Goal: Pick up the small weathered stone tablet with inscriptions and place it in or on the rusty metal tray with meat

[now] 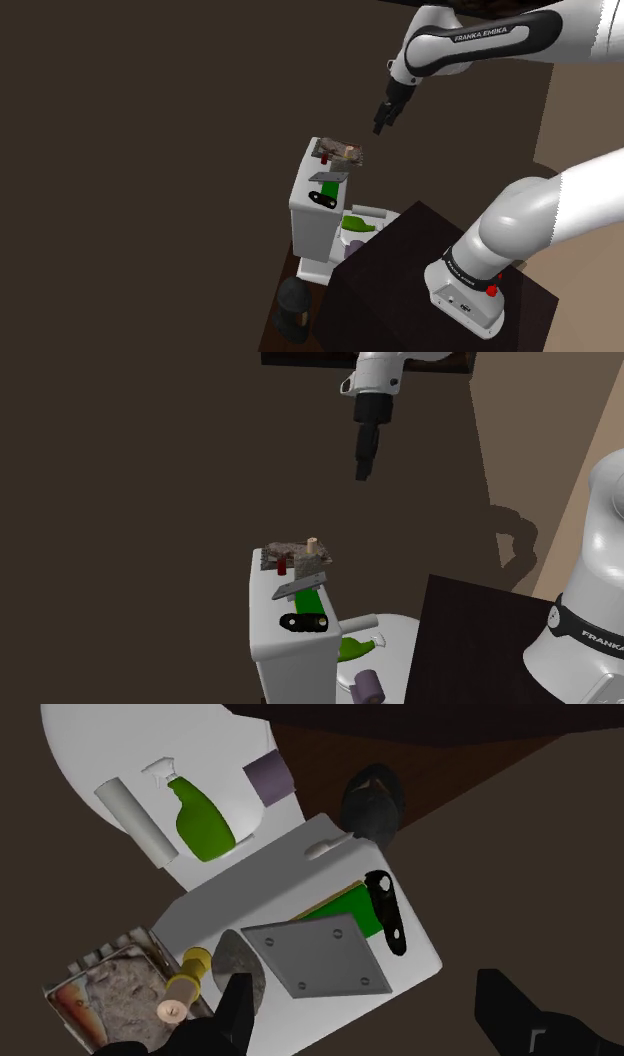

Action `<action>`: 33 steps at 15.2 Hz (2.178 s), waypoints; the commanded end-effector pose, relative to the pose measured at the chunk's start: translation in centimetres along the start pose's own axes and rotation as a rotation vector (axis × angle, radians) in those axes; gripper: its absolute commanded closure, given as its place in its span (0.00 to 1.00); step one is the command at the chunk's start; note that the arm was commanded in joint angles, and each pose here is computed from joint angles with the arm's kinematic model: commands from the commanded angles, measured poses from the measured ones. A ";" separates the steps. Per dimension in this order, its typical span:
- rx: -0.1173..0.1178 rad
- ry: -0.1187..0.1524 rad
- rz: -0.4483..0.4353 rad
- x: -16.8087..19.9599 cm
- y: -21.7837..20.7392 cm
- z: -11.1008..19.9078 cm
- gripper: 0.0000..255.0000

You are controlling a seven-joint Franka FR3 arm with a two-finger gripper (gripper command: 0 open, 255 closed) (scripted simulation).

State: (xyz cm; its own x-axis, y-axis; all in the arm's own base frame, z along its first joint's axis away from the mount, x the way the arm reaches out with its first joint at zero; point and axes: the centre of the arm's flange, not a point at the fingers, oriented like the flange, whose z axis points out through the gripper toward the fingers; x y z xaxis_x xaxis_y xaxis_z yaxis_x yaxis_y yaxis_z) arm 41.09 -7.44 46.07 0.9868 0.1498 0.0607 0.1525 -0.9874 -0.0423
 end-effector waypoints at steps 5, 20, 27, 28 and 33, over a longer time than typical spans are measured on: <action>-0.005 -0.010 -0.026 3.0 3.4 6.6 0.00; -0.014 -0.040 -0.088 10.9 10.9 23.2 0.00; -0.016 -0.047 -0.103 12.7 12.7 28.9 0.00; -0.016 -0.047 -0.103 12.6 12.7 29.4 0.00; -0.016 -0.047 -0.103 12.6 12.7 31.3 0.00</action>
State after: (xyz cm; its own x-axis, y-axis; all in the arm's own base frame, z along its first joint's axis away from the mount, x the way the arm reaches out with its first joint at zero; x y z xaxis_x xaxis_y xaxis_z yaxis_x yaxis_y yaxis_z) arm 57.08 -16.50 15.29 0.9674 0.2527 0.0170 0.2530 -0.9672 -0.0227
